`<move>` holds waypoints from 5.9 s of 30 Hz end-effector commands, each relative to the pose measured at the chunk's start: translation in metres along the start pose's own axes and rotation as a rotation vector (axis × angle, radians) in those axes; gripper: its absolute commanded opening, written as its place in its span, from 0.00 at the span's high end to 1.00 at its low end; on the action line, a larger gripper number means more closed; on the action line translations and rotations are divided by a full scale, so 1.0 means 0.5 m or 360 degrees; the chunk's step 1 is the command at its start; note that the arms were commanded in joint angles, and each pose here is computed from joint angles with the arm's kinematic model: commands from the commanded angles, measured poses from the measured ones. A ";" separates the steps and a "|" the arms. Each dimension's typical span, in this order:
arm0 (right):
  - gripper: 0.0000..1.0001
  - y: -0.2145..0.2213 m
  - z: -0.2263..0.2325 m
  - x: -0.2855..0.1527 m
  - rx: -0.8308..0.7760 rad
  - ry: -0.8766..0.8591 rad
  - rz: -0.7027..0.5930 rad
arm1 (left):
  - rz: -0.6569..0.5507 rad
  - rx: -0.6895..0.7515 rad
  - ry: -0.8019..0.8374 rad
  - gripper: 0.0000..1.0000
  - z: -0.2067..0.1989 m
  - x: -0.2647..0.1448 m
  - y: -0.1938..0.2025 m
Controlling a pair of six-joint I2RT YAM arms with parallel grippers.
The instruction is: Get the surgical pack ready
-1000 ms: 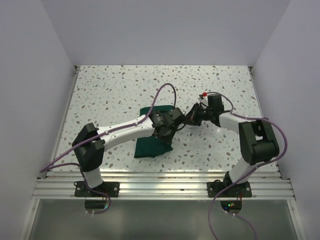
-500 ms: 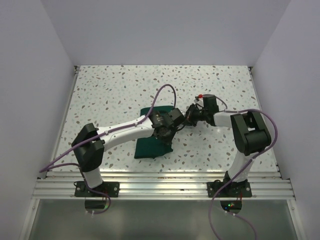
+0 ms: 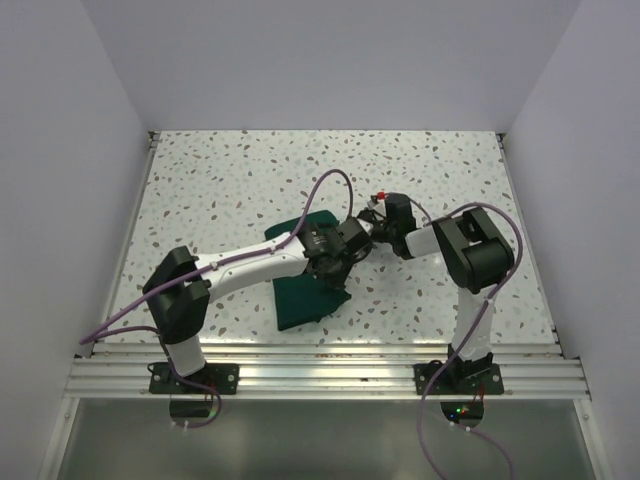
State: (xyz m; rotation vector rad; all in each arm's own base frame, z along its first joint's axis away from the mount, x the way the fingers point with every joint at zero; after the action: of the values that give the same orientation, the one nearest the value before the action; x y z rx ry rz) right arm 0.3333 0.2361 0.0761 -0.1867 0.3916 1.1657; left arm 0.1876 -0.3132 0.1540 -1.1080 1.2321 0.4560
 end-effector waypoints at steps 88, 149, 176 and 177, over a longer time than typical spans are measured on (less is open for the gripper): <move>1.00 -0.030 0.084 -0.210 -0.0194 0.0074 -0.0089 | -0.0223 -0.0434 0.0846 0.66 0.018 0.002 -0.093; 1.00 0.038 -0.013 -0.164 -0.0154 0.0183 0.0157 | 0.0084 -0.0552 0.0725 0.66 0.052 0.062 0.131; 1.00 -0.087 -0.034 -0.111 -0.0195 0.0482 0.0068 | 0.0112 -0.0565 0.0361 0.66 0.221 0.152 0.042; 1.00 -0.094 -0.018 -0.112 -0.0229 0.0471 0.0053 | 0.0107 -0.0566 0.0360 0.65 0.221 0.145 0.040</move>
State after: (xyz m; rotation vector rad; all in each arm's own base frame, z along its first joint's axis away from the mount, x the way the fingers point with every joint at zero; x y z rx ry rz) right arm 0.3426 0.1723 0.0831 -0.4107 0.5517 1.2461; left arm 0.2427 -0.2387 0.0717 -1.5345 1.4881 0.6323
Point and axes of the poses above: each gripper's point midway between its finger pads, its own x axis out along the fingers, its own z axis along the line the jaws close on, y = z × x, the point moved 6 cm from there along -x, back along the fingers, and after that the axes turned 1 degree about x, right-handed, at the moved point
